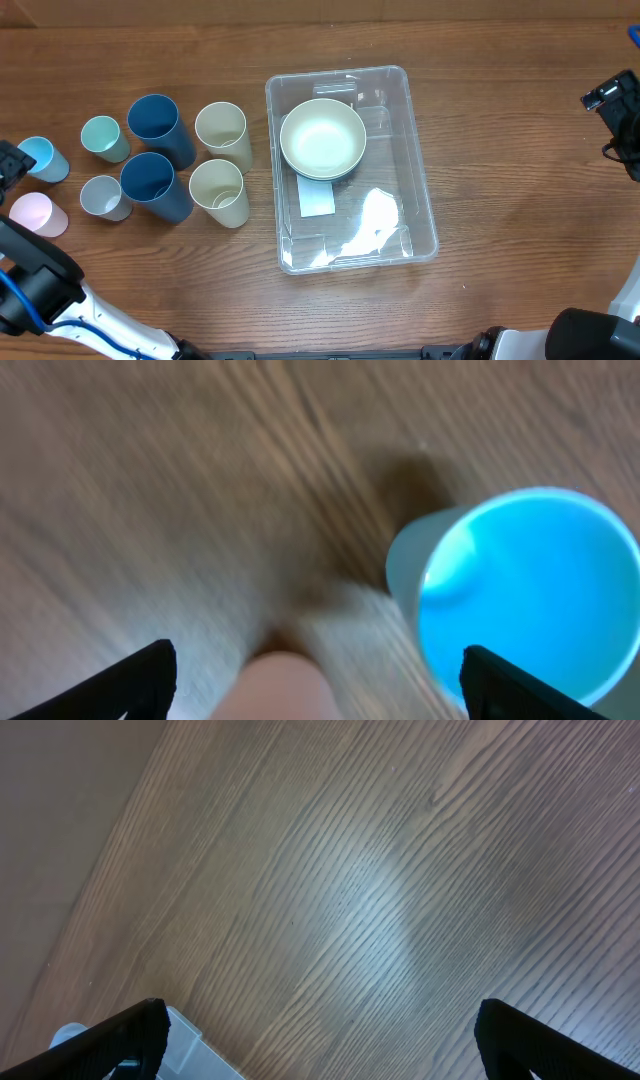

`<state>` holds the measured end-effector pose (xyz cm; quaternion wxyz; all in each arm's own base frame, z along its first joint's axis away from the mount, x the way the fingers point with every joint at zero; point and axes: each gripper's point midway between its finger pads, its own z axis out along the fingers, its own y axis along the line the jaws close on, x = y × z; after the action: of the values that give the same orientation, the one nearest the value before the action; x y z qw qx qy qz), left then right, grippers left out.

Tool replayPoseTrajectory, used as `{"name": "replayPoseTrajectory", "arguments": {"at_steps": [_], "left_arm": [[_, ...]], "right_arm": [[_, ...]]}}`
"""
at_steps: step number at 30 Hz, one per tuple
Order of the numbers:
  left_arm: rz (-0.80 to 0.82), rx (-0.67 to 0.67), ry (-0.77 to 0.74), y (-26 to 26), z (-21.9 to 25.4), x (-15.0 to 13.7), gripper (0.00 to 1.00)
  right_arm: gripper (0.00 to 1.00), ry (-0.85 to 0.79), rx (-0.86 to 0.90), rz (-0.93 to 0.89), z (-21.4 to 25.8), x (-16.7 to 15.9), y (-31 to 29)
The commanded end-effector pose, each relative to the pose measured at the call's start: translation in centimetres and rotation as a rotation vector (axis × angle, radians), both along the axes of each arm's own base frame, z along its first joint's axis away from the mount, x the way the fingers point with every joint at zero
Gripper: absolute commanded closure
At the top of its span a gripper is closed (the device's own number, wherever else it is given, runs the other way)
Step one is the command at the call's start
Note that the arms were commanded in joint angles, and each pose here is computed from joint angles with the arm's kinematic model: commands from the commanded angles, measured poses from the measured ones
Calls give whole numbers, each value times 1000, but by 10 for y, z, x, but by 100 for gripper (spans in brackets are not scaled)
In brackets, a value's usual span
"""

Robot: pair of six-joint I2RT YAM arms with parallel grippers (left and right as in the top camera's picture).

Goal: Pack container
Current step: 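Reach the left gripper to the light blue cup and grasp it, then place the light blue cup upright in the container's right side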

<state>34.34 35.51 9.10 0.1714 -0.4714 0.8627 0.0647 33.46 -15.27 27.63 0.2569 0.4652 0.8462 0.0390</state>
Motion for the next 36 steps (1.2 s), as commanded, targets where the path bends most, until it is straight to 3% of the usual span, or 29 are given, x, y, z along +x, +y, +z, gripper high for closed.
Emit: {"name": "replayPoseTrajectory", "arguments": {"at_steps": [1,4,11,15,18,22,24,26,30,33,36], "left_arm": [[-50,19,-30,6,-1,13,10],[-51,35,-47,10,-3,19,10],[-94,-8,-92,4,-26,41,27],[-116,-30,-84,-4,-45,51,29],[-125,-28,-91,-6,-51,58,65],[-151,-40,-159,-9,-30,69,89],[-156,-28,-179,-8,-7,72,96],[-161,13,-217,-5,36,76,96],[-187,100,-417,-21,164,87,96],[-291,116,-590,-70,252,88,96],[-481,66,-726,-162,319,80,94]], "right_arm": [[0,-8,0,-6,2,1,-1],[0,-8,0,-6,2,1,-1],[0,-8,0,-6,2,1,-1],[0,-8,0,-6,2,1,-1],[0,-8,0,-6,2,1,-1],[0,-8,0,-6,2,1,-1],[0,-9,0,-6,2,1,-1],[0,-8,0,-6,2,1,-1],[0,-8,0,-6,2,1,-1],[0,-8,0,-6,2,1,-1],[0,-8,0,-6,2,1,-1]]}}
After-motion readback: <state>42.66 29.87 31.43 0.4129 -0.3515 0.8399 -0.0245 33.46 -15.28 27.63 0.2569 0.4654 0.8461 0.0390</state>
